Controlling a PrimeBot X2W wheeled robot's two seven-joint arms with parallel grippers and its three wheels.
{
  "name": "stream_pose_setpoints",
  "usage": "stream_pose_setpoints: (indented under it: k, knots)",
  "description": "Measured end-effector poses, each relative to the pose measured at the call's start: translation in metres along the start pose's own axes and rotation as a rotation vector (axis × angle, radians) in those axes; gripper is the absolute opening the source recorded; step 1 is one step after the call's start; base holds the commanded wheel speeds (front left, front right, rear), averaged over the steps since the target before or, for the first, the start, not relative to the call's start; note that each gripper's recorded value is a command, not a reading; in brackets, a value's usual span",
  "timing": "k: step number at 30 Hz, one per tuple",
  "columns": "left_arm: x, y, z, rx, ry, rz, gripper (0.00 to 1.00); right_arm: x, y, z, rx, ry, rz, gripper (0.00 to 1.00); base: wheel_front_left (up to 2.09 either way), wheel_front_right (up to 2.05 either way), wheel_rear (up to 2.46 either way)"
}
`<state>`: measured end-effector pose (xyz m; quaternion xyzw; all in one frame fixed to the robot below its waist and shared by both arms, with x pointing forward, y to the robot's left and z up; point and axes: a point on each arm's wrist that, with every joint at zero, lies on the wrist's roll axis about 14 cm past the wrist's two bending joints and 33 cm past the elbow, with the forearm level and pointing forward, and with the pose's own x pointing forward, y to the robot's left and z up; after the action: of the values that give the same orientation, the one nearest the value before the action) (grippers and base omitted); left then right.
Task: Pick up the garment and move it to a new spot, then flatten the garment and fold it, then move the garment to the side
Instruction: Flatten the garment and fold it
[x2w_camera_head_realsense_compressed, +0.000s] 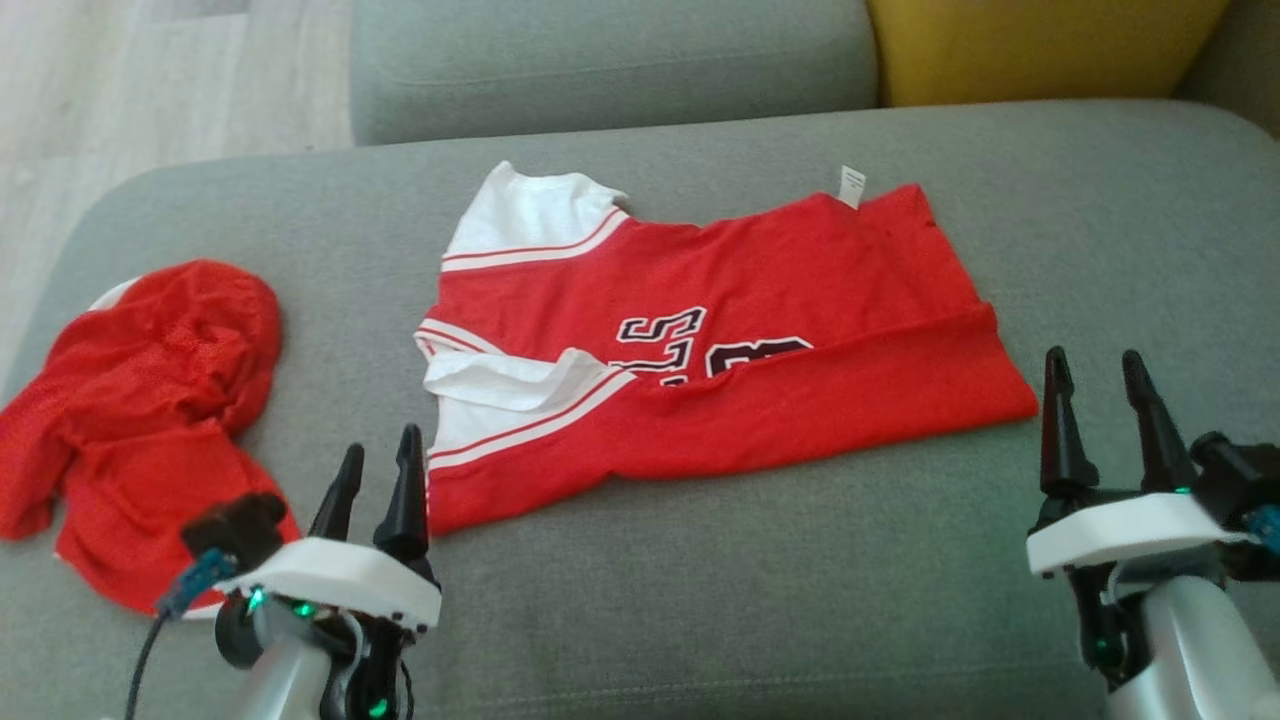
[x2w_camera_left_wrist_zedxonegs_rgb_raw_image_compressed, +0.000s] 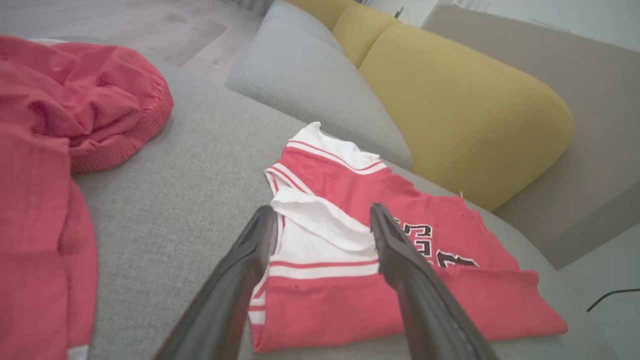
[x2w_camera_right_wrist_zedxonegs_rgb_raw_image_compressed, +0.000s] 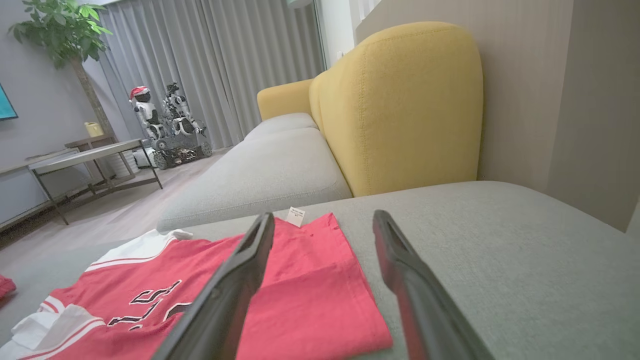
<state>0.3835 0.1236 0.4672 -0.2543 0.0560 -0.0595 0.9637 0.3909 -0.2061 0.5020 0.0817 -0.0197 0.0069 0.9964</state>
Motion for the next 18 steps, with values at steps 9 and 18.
stream_pose_setpoints:
  k: [9, 18]
  knots:
    - [0.004, 0.014, -0.052, 0.125, 0.178, 0.036, 1.0, -0.01, -0.013, 0.002, 0.004, -0.018, -0.054, 1.0, 0.0, 0.0, 0.0]
    - [0.017, 0.038, -0.09, 0.258, 0.384, 0.122, 1.0, -0.011, -0.018, 0.004, -0.001, -0.022, -0.072, 1.0, 0.0, 0.0, 0.0]
